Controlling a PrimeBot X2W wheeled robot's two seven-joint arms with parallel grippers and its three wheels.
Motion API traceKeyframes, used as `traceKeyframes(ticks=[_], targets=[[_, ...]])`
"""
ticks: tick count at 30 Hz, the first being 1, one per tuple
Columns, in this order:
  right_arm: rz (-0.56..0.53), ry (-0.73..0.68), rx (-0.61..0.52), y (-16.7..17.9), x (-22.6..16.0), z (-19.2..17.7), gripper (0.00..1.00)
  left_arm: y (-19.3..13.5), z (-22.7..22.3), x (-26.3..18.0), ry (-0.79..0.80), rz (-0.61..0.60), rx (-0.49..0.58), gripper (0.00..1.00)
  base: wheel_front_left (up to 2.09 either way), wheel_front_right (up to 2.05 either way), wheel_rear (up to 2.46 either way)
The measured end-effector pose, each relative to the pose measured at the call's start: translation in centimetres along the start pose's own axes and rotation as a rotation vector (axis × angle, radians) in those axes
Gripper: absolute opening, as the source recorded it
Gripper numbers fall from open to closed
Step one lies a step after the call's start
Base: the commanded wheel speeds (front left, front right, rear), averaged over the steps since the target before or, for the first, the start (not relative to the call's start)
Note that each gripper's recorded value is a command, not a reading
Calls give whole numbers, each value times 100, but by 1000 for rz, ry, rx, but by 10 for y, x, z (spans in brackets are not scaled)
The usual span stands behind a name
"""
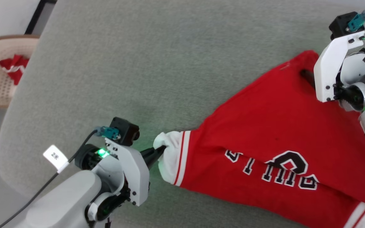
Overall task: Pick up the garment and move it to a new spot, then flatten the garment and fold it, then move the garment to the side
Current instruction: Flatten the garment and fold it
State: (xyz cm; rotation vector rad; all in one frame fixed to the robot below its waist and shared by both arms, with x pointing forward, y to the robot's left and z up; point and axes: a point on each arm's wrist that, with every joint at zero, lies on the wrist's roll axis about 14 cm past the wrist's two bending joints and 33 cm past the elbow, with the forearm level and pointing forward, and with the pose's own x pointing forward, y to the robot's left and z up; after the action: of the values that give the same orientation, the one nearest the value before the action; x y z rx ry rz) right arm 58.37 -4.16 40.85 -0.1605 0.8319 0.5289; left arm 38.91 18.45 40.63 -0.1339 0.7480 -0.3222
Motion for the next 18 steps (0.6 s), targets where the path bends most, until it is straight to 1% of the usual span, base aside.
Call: traceKeyframes(ticks=[5, 6, 7, 10, 13, 15, 18], targets=[[7, 126, 7, 3, 19, -9, 100, 10, -7, 0, 13, 22, -20, 0, 0, 0, 0], [8, 152, 8, 4, 21, -10, 38, 11, -8, 0, 15, 24, -23, 0, 0, 0, 0], [5, 165, 2, 3, 23, -9, 0, 13, -10, 0, 17, 28, -26, 0, 0, 0, 0], [-2, 178, -5, 2, 26, -7, 0, 18, -14, 0, 28, 40, -32, 0, 0, 0, 0], [-11, 138, -12, 0, 25, -1, 0, 22, -10, 1, 36, 42, -32, 0, 0, 0, 0], [-10, 113, -13, 2, 21, 3, 0, 28, -1, -1, 29, 52, -18, 0, 0, 0, 0], [-14, 58, -26, 1, 10, 15, 0, 41, 25, -7, 5, 80, 31, 0, 0, 0, 0]])
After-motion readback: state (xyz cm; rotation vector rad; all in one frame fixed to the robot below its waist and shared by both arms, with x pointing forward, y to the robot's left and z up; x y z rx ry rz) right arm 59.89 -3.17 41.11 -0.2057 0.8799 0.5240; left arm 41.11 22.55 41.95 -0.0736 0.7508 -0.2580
